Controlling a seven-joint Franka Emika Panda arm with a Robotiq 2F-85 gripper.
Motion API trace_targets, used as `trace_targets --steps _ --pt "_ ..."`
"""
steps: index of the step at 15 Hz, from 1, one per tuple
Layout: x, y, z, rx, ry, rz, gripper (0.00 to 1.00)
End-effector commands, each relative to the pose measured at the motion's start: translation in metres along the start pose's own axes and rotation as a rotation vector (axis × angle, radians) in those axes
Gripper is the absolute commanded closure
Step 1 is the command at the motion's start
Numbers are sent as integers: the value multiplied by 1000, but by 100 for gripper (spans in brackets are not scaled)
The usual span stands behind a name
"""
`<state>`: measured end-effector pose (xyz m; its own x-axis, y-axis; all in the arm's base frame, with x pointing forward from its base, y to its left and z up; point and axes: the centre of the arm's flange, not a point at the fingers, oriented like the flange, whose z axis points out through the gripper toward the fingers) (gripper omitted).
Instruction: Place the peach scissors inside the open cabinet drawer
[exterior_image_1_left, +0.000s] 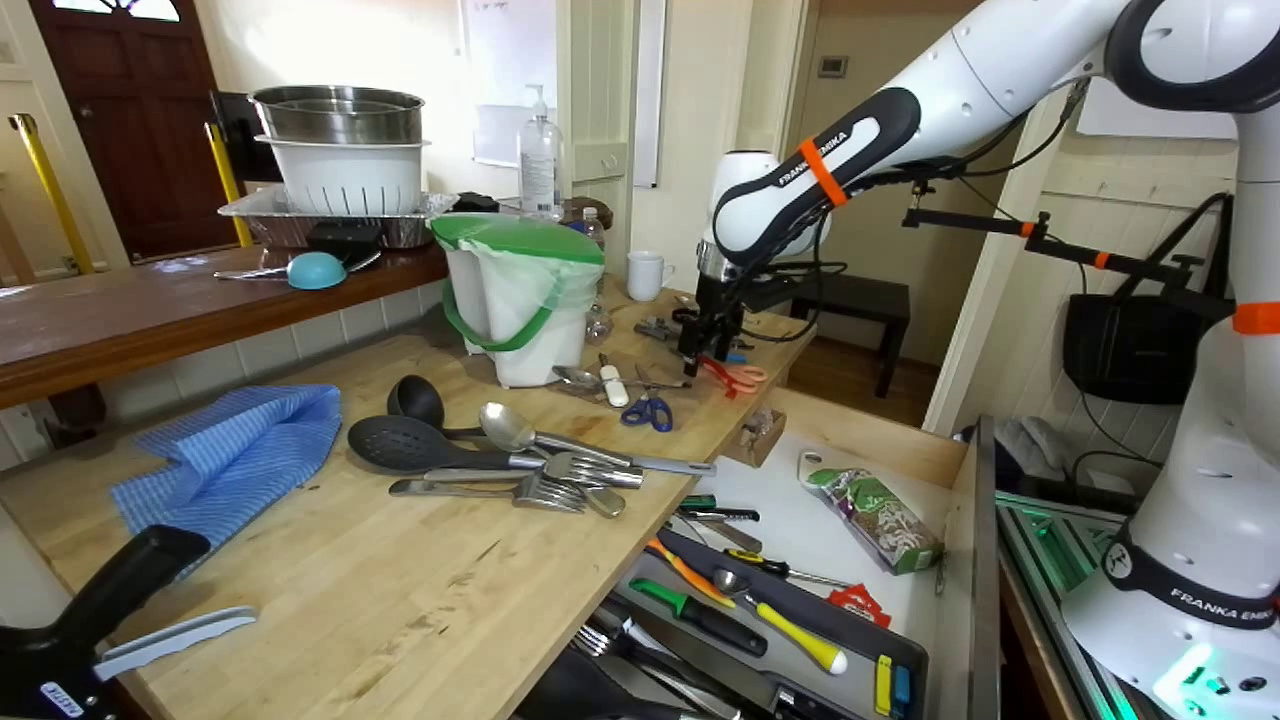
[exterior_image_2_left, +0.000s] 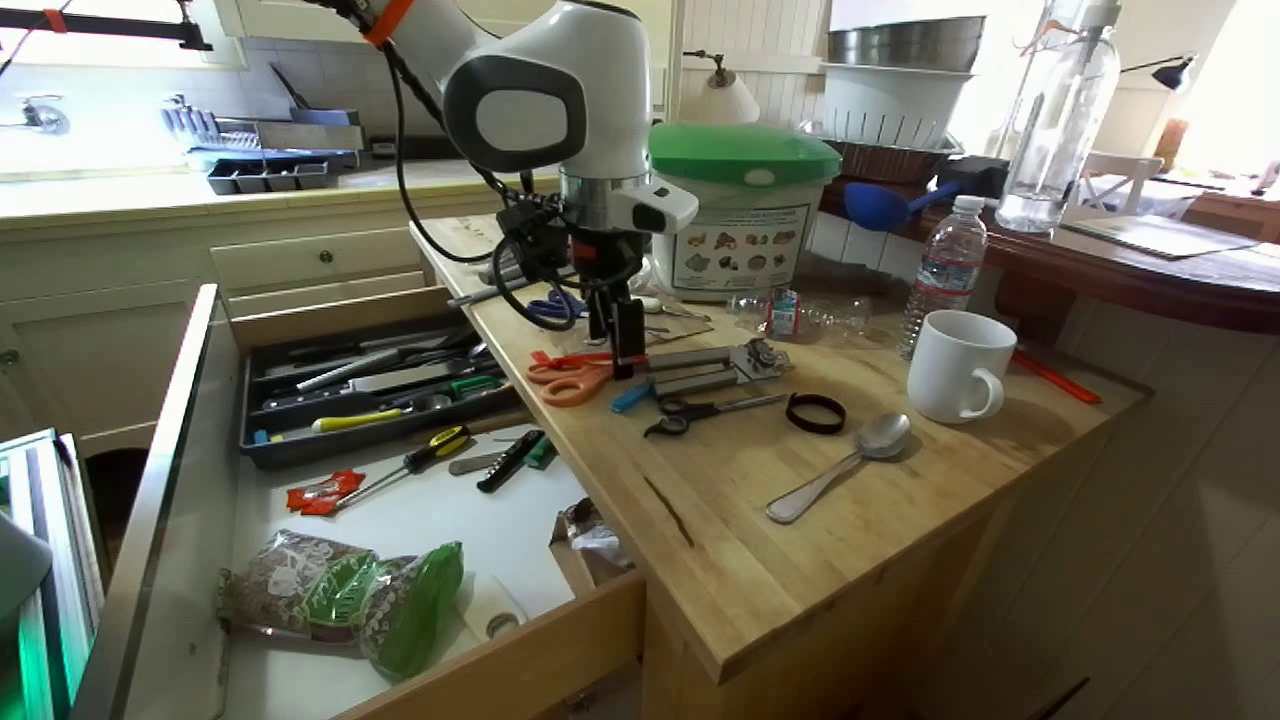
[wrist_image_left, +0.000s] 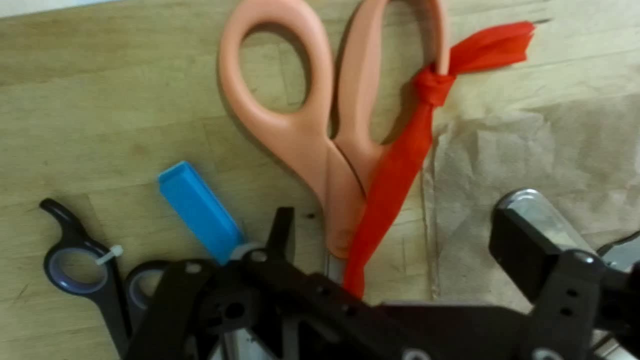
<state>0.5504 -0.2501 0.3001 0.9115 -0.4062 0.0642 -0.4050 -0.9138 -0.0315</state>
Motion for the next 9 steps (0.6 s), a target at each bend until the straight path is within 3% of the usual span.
trace_targets --steps 1,5,6,7,8,9 --pt "9 -4 2 -63 -23 45 2" --pt "12 -1 8 -76 -34 62 13" --pt "12 -1 9 -76 -35 65 22" --pt "13 0 10 -76 -36 68 20" --pt "14 1 10 -75 -35 69 38" --pt "15 1 9 -74 -32 71 45"
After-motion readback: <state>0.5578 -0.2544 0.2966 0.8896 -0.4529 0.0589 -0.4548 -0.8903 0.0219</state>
